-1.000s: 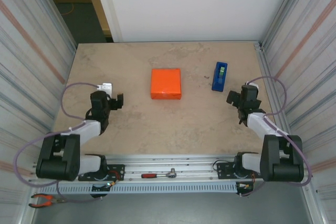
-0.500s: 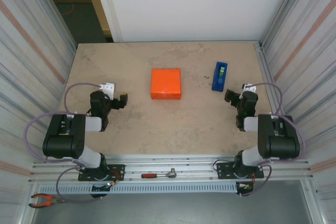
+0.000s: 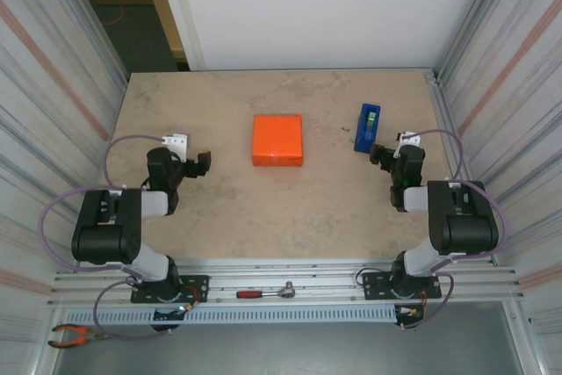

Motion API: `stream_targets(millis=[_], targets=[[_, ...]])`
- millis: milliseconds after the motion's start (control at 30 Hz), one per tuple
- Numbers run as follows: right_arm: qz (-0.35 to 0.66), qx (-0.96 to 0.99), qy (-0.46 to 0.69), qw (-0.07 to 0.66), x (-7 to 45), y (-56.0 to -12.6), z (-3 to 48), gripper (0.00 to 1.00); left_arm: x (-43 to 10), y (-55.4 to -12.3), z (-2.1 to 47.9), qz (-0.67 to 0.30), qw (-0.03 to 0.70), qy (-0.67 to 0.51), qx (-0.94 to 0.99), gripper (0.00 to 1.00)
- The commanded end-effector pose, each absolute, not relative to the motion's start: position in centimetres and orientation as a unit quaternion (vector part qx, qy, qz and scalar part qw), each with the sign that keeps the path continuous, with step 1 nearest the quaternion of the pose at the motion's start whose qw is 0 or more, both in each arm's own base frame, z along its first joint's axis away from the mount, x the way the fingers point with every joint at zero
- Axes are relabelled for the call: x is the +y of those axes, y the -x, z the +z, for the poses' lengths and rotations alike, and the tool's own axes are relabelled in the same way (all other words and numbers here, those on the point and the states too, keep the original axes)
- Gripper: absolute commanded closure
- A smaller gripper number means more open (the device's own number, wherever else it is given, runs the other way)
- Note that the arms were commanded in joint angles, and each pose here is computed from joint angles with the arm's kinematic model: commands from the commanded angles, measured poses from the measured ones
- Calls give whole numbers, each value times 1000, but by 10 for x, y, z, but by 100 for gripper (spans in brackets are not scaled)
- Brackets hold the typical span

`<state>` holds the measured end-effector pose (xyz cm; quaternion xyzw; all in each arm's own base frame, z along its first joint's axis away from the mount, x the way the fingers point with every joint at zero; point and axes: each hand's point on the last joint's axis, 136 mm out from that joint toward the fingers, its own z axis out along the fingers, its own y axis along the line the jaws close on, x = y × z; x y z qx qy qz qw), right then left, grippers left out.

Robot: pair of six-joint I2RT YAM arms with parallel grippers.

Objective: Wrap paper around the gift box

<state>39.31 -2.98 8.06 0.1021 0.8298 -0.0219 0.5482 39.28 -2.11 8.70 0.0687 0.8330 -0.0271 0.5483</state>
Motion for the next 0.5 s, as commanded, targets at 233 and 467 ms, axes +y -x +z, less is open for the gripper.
stream_targets(millis=[233,467], targets=[[-33,829,-94,551,-32,-392,83,2,-18,-396,91,-10,554,-60,831,1],[-33,828,-94,552,-31,-392,84,2,-18,-395,91,-10,553,-60,831,1]])
